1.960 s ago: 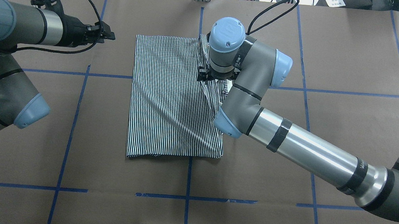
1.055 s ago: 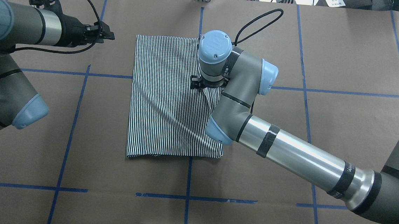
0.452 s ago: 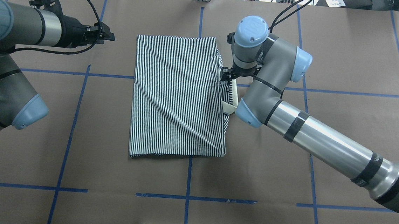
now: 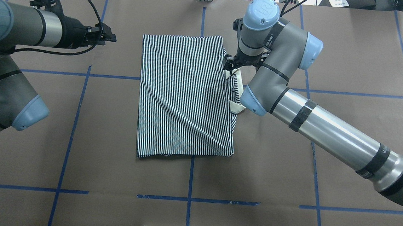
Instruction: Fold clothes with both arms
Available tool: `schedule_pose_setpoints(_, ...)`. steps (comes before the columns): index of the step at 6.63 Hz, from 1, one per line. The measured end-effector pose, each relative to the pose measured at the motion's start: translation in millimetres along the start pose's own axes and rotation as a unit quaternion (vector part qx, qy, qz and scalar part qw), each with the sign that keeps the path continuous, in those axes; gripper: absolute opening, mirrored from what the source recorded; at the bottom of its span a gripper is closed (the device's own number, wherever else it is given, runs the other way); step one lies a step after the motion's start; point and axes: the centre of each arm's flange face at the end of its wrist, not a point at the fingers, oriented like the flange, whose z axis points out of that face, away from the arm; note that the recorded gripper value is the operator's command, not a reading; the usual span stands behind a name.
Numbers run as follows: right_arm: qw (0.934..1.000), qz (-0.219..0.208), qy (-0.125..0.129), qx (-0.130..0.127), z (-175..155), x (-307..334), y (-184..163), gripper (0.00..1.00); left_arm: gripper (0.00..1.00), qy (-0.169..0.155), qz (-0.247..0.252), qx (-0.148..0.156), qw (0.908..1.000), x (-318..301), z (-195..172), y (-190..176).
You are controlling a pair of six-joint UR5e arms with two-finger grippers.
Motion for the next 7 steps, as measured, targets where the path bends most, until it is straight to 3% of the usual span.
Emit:
schedule_pose_setpoints(2, 0.9980, 0.051, -0.033, 0.018, -30, -20, 19, 1.00, 0.47, 0.001, 0.000, -0.001, 1.0000, 1, 0, 0)
schedule_pose_setpoints(3, 0.9932, 0.102, -0.049, 0.029, -38, -30, 58, 0.98, 0.47, 0.001, 0.000, -0.001, 1.0000, 0, 0, 0)
schedule_pose_setpoints(4, 0.9840, 0.159, -0.062, 0.049, -43, -37, 111, 0.94, 0.47, 0.000, 0.000, -0.001, 1.0000, 0, 0, 0)
schedule_pose_setpoints(5, 0.9699, 0.223, -0.072, 0.066, -42, -43, 160, 0.89, 0.47, 0.000, 0.000, 0.000, 1.0000, 0, 0, 0)
schedule_pose_setpoints(7, 0.9339, 0.341, -0.081, 0.072, -28, -63, 215, 0.90, 0.47, -0.001, 0.000, 0.000, 1.0000, -1, 0, 0)
